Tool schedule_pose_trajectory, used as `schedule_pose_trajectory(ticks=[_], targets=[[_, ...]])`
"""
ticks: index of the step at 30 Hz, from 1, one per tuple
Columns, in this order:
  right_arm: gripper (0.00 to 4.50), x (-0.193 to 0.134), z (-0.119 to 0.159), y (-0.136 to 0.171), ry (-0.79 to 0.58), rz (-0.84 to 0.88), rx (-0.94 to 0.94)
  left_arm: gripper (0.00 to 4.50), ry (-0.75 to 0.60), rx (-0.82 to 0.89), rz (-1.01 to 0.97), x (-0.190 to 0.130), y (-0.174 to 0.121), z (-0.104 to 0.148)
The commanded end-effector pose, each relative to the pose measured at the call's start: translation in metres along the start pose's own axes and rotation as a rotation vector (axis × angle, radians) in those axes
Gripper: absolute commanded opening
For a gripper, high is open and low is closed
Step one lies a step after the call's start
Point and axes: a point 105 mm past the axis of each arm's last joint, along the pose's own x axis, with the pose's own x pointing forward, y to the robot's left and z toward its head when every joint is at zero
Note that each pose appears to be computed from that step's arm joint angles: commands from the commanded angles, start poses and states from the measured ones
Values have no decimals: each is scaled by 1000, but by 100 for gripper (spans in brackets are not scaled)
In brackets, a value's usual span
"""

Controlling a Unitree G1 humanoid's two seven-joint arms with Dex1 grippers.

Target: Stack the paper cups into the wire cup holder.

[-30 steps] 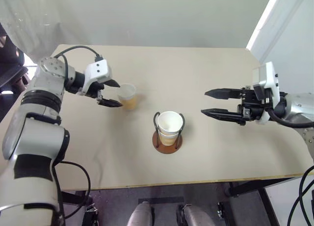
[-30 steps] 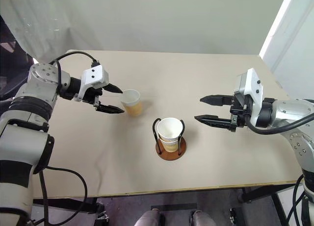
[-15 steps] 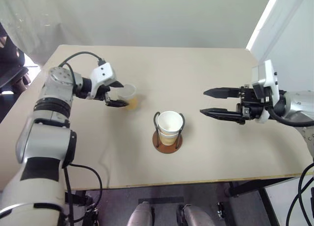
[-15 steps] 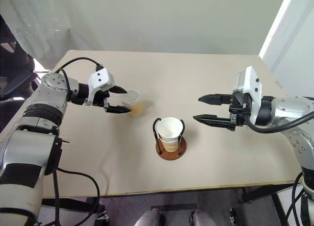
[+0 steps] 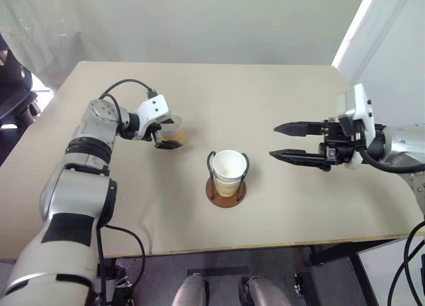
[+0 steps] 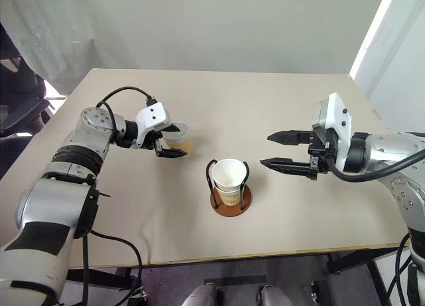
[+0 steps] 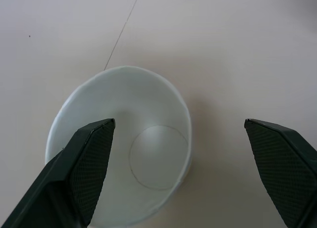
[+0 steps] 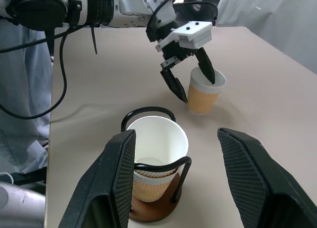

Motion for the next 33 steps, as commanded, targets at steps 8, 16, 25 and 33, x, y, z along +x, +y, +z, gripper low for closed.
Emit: schedule_pose_trajectory(ticks=[8, 16, 25, 33], targets=[[267, -5, 10, 1, -10, -19, -34, 391, -43, -22, -27, 12, -8, 4], [267, -5, 10, 1, -10, -21, -31, 115, -31, -13, -30, 9, -7, 3], [267, -4, 9, 0, -15, -18, -30, 2, 2, 15, -77, -7, -5, 1], [267, -12, 7, 2, -1, 2, -31, 2, -163, 94, -279, -45, 0, 76]])
